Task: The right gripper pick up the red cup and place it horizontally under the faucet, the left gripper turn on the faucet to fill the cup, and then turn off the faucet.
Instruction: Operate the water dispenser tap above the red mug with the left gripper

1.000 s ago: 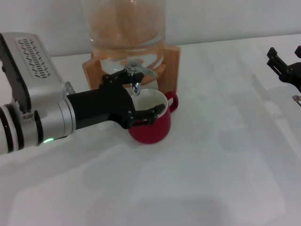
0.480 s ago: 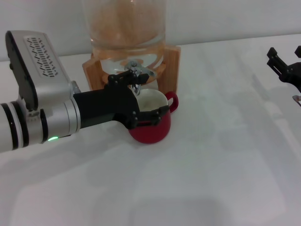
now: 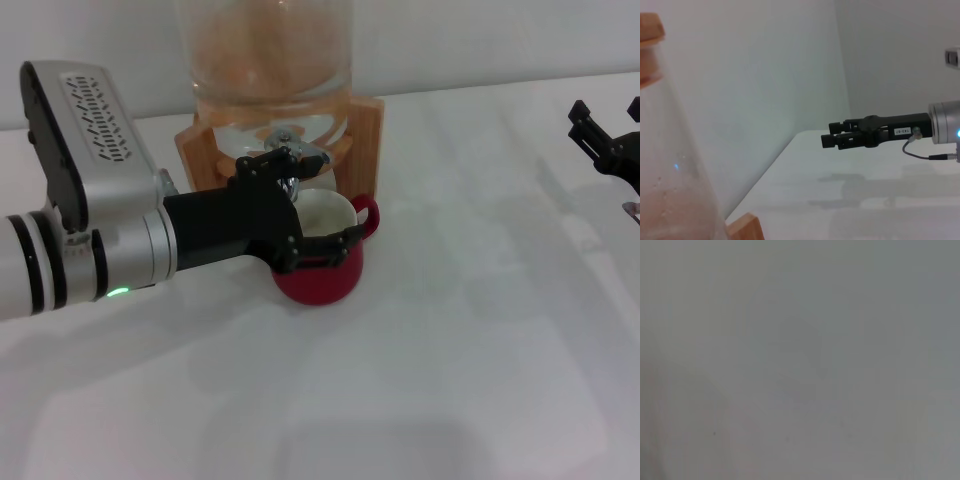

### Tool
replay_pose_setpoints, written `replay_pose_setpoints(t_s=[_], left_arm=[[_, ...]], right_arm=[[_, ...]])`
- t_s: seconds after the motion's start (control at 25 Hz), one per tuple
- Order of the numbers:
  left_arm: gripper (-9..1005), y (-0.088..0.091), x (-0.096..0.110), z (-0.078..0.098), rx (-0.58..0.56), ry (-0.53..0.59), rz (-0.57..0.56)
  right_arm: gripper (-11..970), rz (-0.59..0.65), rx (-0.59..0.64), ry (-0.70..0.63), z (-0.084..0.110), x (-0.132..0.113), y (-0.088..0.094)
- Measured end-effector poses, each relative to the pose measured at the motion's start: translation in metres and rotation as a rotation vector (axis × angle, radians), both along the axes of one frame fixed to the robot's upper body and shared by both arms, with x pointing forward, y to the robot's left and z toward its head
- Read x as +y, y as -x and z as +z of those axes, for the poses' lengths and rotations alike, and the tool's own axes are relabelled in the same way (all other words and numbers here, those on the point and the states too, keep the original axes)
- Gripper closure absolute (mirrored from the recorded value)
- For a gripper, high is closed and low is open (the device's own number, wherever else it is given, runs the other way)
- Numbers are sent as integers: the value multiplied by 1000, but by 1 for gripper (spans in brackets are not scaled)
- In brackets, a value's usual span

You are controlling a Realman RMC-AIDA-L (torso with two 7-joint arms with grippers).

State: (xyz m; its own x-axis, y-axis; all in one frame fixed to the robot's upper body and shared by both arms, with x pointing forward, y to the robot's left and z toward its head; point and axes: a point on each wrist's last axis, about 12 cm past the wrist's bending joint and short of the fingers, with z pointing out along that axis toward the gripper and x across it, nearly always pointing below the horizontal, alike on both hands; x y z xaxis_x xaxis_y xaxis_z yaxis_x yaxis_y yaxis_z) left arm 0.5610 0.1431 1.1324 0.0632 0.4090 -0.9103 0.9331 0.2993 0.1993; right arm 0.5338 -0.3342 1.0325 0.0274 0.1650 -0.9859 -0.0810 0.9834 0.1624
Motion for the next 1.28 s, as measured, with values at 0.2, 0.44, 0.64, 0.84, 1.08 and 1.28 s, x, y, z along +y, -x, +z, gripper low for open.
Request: replay_pose_setpoints(t_s=[0.2, 0.44, 0.64, 0.84, 1.08, 1.28], left_arm=[[121, -1, -1, 2, -8, -5, -6], [121, -3, -3, 6, -19, -2, -11], [121, -3, -2, 7, -24, -2, -4], [121, -4, -1, 7, -27, -7, 0], [121, -6, 1, 7, -36, -22, 8], [121, -8, -1, 9, -42, -24, 0]], right_arm=[[114, 0, 0, 0, 0, 0, 0], [114, -3, -1, -1, 0, -1, 0], [114, -8, -3, -3, 1, -2, 0], [114, -10, -4, -2, 1, -2, 0], [114, -10, -4, -2, 1, -2, 0], [114, -10, -4, -1, 1, -2, 0]])
